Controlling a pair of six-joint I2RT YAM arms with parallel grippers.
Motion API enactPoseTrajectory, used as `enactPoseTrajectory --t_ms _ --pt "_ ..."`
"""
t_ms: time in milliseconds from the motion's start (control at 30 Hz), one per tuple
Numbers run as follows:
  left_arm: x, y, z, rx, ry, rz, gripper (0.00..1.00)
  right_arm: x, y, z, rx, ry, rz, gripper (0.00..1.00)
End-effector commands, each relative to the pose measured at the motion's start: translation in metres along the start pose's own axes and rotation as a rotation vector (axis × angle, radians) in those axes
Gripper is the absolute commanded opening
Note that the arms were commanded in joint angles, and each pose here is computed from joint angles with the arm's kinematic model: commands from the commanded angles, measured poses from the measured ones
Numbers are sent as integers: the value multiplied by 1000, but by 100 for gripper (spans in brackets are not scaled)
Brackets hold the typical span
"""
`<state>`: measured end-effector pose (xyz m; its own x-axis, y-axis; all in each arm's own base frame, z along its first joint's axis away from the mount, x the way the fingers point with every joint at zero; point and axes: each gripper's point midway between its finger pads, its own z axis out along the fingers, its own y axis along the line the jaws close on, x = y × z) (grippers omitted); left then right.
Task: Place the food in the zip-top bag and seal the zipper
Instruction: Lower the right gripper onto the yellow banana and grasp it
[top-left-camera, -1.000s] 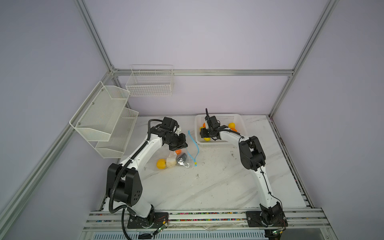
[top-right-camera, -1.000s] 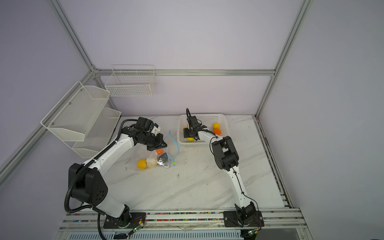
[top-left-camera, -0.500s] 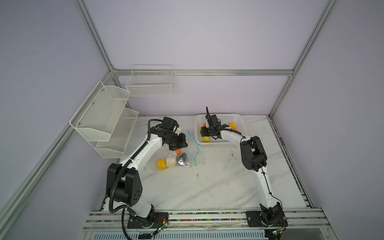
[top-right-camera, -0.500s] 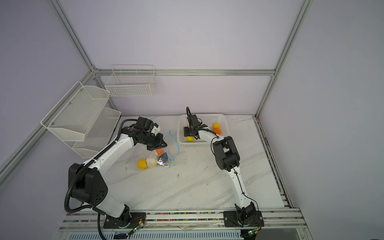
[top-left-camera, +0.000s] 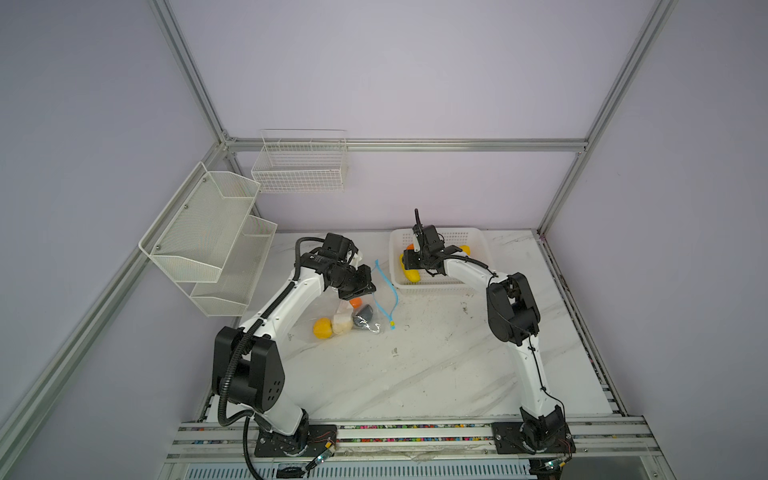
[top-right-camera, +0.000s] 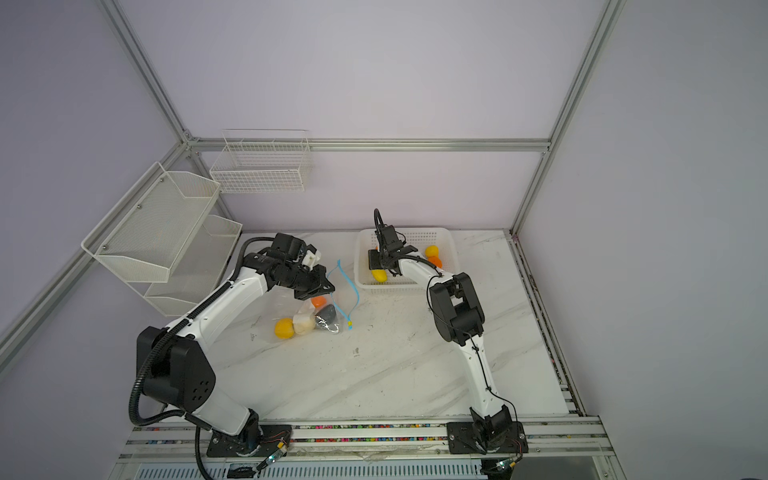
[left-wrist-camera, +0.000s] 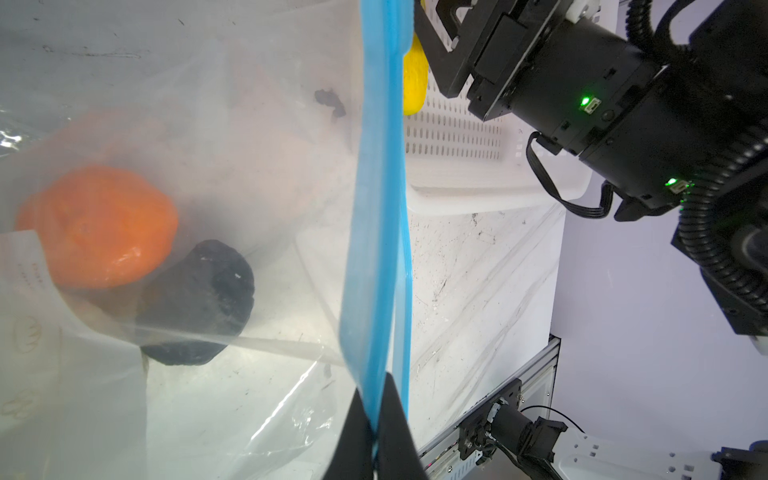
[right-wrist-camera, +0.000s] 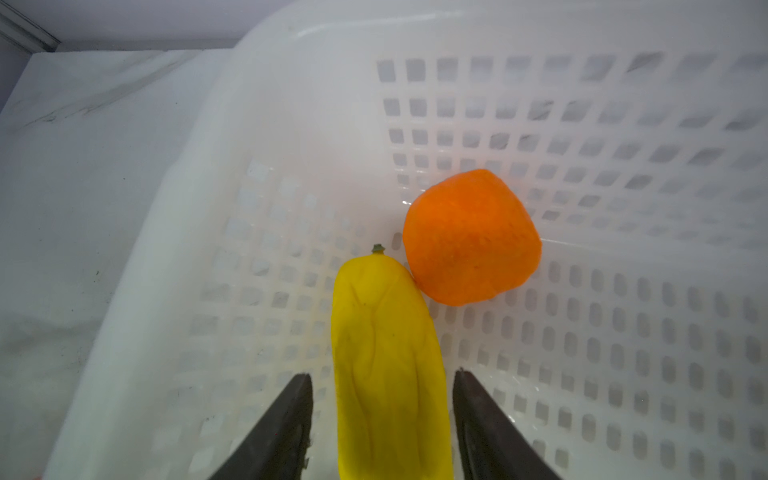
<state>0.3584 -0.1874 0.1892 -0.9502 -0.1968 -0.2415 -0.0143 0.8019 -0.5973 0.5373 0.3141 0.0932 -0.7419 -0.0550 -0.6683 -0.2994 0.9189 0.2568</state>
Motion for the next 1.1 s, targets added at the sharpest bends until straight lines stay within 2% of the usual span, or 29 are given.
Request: enactPoseTrajectory --t_ms 0,167,467,900,1067 --pt "-18 -24 -20 67 -72 58 0 3 4 -9 -7 25 -46 60" --pt "-19 -26 -23 69 -81 58 0 19 -8 4 46 83 -72 66" --pt "-19 -25 -21 68 -77 56 0 24 -10 16 49 99 -69 65" --pt "-22 -26 -19 70 -74 60 0 19 -10 15 53 86 -72 52" --pt "-24 -26 -19 71 -77 61 0 15 -10 12 56 76 -72 51"
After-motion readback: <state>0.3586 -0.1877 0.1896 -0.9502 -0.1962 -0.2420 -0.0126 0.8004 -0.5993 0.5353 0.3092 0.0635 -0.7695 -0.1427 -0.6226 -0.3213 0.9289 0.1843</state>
